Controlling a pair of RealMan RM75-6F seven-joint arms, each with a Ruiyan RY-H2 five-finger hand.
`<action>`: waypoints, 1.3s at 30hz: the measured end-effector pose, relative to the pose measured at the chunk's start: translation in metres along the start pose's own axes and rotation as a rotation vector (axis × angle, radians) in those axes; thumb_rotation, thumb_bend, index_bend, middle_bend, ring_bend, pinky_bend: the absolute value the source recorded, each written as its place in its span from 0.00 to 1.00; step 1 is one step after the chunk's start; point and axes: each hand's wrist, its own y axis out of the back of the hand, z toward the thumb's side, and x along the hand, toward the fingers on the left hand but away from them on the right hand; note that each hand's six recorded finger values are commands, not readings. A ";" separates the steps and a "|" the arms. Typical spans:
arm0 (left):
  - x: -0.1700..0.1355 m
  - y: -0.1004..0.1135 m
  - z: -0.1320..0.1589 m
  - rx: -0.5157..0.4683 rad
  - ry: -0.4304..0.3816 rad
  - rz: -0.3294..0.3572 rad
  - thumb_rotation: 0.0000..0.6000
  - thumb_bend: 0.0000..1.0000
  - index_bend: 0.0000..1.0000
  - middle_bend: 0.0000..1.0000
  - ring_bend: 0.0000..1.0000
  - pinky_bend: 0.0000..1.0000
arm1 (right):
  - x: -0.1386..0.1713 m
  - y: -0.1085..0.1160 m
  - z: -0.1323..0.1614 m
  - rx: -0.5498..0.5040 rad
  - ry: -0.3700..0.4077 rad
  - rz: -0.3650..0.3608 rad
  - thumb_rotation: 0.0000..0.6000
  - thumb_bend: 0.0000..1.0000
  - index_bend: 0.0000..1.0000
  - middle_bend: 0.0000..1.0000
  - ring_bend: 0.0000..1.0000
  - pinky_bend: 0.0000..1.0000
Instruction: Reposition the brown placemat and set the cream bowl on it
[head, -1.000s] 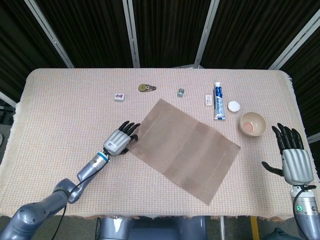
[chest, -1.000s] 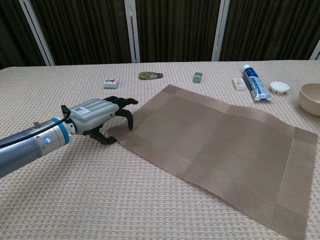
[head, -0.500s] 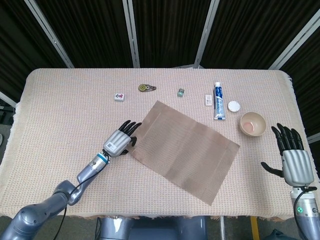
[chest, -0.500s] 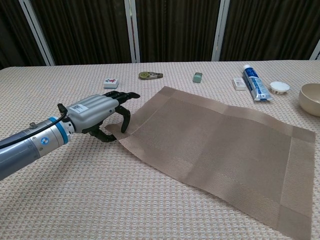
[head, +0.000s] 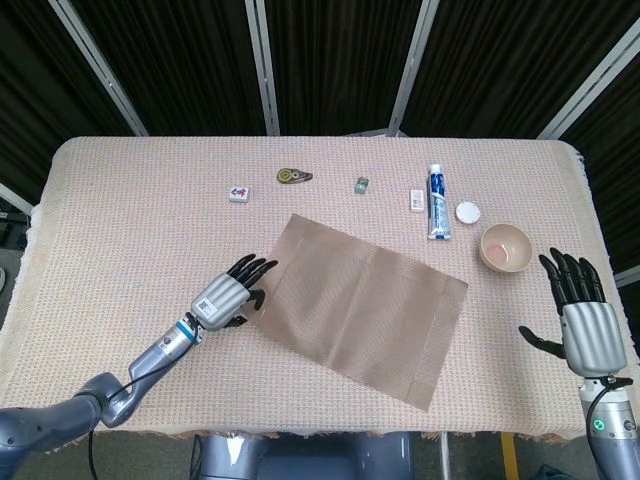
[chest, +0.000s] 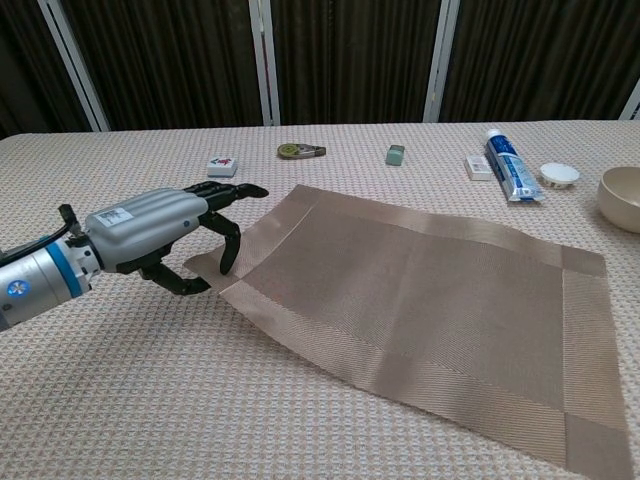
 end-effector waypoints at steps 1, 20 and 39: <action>-0.005 0.001 0.003 -0.005 -0.007 -0.013 1.00 0.44 0.70 0.00 0.00 0.00 | 0.000 0.000 0.001 0.001 0.002 0.000 1.00 0.00 0.00 0.00 0.00 0.00; -0.103 0.000 0.062 0.107 -0.055 -0.327 1.00 0.44 0.69 0.00 0.00 0.00 | 0.004 0.002 0.008 0.015 0.017 -0.013 1.00 0.00 0.00 0.00 0.00 0.00; -0.130 -0.007 0.065 0.105 -0.028 -0.390 1.00 0.43 0.68 0.00 0.00 0.00 | 0.005 0.005 0.009 0.014 0.023 -0.021 1.00 0.00 0.00 0.00 0.00 0.00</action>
